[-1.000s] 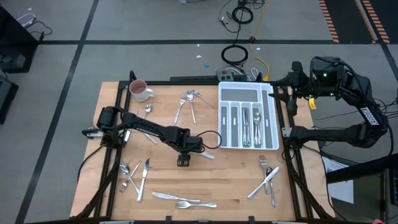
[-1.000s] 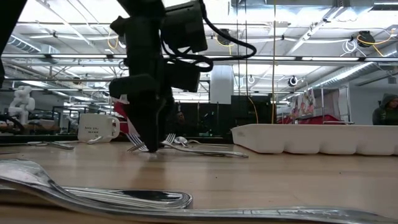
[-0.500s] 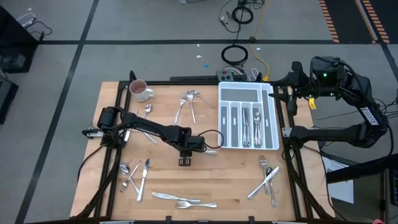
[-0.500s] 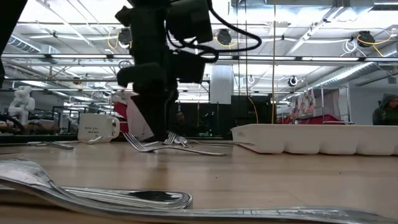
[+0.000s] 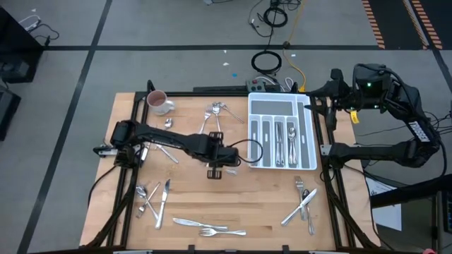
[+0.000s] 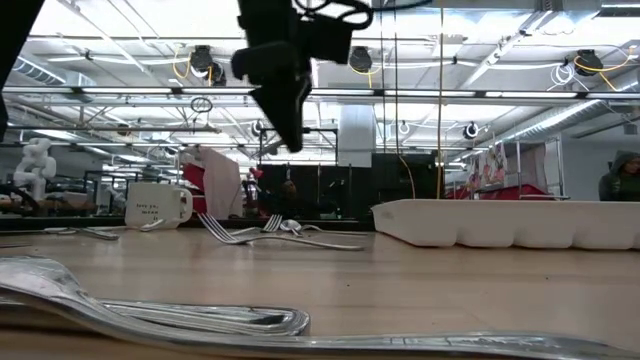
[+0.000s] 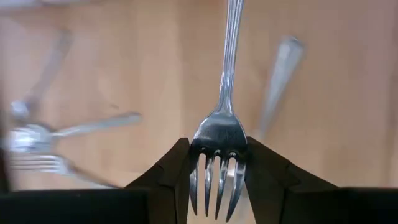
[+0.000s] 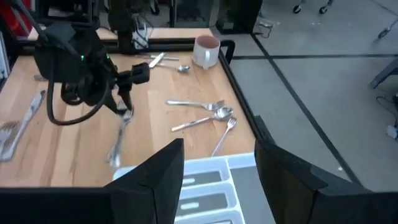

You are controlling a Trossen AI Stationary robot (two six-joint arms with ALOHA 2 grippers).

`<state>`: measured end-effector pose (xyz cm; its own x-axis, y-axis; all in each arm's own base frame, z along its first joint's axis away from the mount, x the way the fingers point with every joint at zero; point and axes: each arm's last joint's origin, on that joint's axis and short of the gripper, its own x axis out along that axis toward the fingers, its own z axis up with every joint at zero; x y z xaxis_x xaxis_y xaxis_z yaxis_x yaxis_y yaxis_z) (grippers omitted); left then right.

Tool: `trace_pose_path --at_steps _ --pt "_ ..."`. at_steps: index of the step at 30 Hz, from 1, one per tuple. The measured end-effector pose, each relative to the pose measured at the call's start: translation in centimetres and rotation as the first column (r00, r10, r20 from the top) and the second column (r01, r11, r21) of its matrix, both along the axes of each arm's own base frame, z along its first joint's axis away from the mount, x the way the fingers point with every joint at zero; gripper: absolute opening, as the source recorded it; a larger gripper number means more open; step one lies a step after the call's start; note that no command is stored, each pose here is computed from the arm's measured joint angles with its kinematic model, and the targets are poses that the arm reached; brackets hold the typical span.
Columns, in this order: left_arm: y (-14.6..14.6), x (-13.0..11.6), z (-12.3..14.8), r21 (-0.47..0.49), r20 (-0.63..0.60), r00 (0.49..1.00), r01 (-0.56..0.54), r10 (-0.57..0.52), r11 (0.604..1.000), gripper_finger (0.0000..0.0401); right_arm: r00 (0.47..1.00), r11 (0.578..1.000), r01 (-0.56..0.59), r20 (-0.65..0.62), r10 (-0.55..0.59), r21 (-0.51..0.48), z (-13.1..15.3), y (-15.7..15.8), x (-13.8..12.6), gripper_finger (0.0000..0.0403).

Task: Sort silverware
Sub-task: Put the silver fork into the silverware tray

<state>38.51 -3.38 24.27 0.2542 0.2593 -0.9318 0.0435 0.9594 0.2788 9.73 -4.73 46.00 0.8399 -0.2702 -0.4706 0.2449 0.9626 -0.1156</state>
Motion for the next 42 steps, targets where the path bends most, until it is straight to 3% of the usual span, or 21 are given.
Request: trace_pose_path --at_steps 5,8,13,18,21,23,25,27,29,32,35,37,38,40,42 --pt "1.7 0.8 2.5 0.137 0.082 0.996 -0.055 0.044 0.989 0.0118 0.998 0.995 0.034 -0.059 -0.029 0.090 -1.5 -0.4 0.7 0.0187" --pt "2.5 1.0 4.5 0.307 0.149 0.984 -0.137 0.094 0.942 0.0118 0.994 0.987 0.063 -0.103 -0.048 0.148 -3.3 -0.8 1.4 0.0187" --pt "3.5 1.3 7.7 0.567 0.292 0.944 -0.302 0.156 0.766 0.0118 0.993 0.960 0.113 -0.070 -0.098 0.255 -6.6 -1.7 3.3 0.0187" --pt "3.8 1.6 9.3 0.750 0.360 0.920 -0.386 0.157 0.537 0.0118 0.981 0.921 0.115 0.103 -0.165 0.373 -9.1 -2.9 5.8 0.0187" --pt "4.1 2.2 10.1 0.730 0.505 0.842 -0.534 0.190 0.427 0.0118 0.926 0.881 0.063 0.301 -0.227 0.468 -9.0 -3.6 7.1 0.0187" --pt "4.1 2.7 10.8 0.645 0.640 0.739 -0.665 0.209 0.376 0.0118 0.881 0.883 -0.002 0.418 -0.221 0.470 -8.5 -3.8 7.5 0.0187" --pt "4.1 3.1 11.5 0.557 0.733 0.644 -0.752 0.218 0.351 0.0118 0.823 0.903 -0.088 0.542 -0.172 0.420 -7.5 -3.8 7.7 0.0187" --pt "4.3 3.1 12.3 0.484 0.787 0.575 -0.800 0.224 0.354 0.0118 0.774 0.931 -0.124 0.621 -0.126 0.343 -6.5 -3.7 7.7 0.0187" --pt "4.5 3.4 12.9 0.401 0.828 0.512 -0.825 0.228 0.398 0.0118 0.747 0.966 -0.125 0.663 -0.058 0.225 -5.8 -3.6 7.5 0.0187" --pt "4.7 4.2 13.7 0.293 0.872 0.440 -0.822 0.216 0.488 0.0118 0.742 0.990 -0.104 0.671 0.016 0.092 -5.5 -3.6 7.4 0.0187" --pt "4.5 4.9 15.2 0.230 0.908 0.391 -0.765 0.150 0.601 0.0118 0.740 0.994 -0.089 0.672 0.027 0.058 -5.5 -3.8 7.5 0.0187" --pt "4.3 5.3 16.3 0.192 0.937 0.340 -0.693 0.081 0.695 0.0118 0.739 0.995 -0.087 0.673 0.026 0.056 -5.5 -3.9 7.7 0.0187" --pt "4.3 5.4 16.8 0.180 0.949 0.311 -0.665 0.050 0.724 0.0118 0.736 0.995 -0.084 0.676 0.027 0.052 -5.5 -4.0 7.7 0.0187" --pt "4.3 5.3 17.6 0.183 0.962 0.274 -0.651 0.003 0.737 0.0118 0.729 0.995 -0.084 0.684 0.031 0.045 -5.4 -4.0 7.8 0.0187" --pt "4.5 5.2 18.0 0.204 0.962 0.273 -0.659 -0.023 0.724 0.0118 0.703 0.996 -0.086 0.710 0.045 0.021 -5.0 -4.0 7.8 0.0187"
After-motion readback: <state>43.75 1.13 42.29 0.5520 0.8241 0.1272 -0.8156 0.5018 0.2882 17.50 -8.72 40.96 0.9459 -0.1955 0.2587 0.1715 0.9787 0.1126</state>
